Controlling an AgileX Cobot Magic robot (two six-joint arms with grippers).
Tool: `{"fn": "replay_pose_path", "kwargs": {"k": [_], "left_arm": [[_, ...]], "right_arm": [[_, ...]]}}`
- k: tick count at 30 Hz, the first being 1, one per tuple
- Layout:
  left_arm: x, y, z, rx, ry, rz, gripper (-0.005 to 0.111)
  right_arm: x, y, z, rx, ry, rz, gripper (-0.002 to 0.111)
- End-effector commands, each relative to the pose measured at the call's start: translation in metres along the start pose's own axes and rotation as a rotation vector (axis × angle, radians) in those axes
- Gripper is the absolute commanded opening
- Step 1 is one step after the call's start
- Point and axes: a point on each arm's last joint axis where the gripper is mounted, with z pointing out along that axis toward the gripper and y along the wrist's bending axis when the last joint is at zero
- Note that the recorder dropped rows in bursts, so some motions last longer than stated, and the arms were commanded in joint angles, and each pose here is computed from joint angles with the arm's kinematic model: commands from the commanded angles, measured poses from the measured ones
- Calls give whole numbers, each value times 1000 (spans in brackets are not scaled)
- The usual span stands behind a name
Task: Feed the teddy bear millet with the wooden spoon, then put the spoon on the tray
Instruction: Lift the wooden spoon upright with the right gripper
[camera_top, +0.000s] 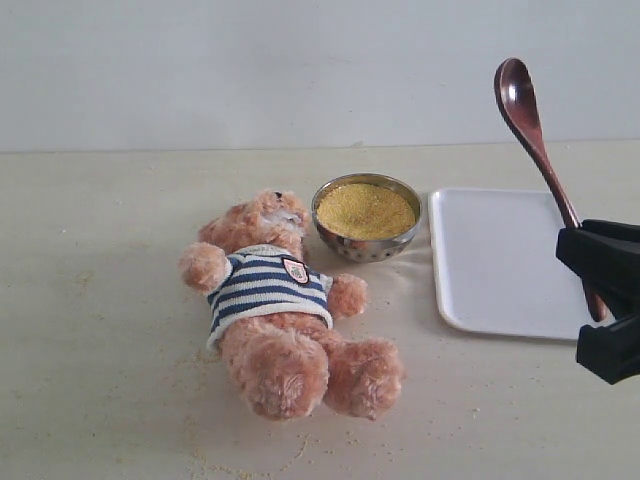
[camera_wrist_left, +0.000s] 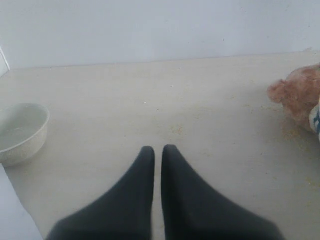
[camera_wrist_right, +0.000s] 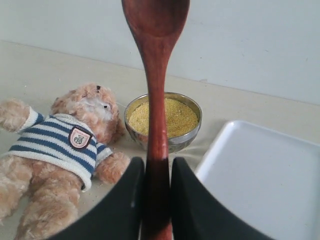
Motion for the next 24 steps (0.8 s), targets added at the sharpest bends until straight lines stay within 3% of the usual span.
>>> {"fn": "replay_pose_path", "kwargs": {"k": [1,11,12,15,17,21,24], "left_arm": [[0,0,0,-1,-12,-5,5],[-2,0,0,-3,-33,-4,5],[-4,-1,0,7,-54,-56,5],[-10,-5,-1,79,-103,-400,5],[-14,-7,-1,113,-138,-553,5],[-21,-4,-2,125,-212,-688,5],[-24,-2,-3,119,-250,-725,5]], "right_arm": [[-1,0,-1,-3,-19,0,0],[-1,0,-1,-3,-18,7,0],[-1,0,-1,-3,-18,7,0],[-1,0,-1,-3,-16,6,0],[-1,0,-1,-3,-16,6,0],[-1,0,-1,-3,-16,6,0],[-1,0,-1,-3,-16,6,0]]}}
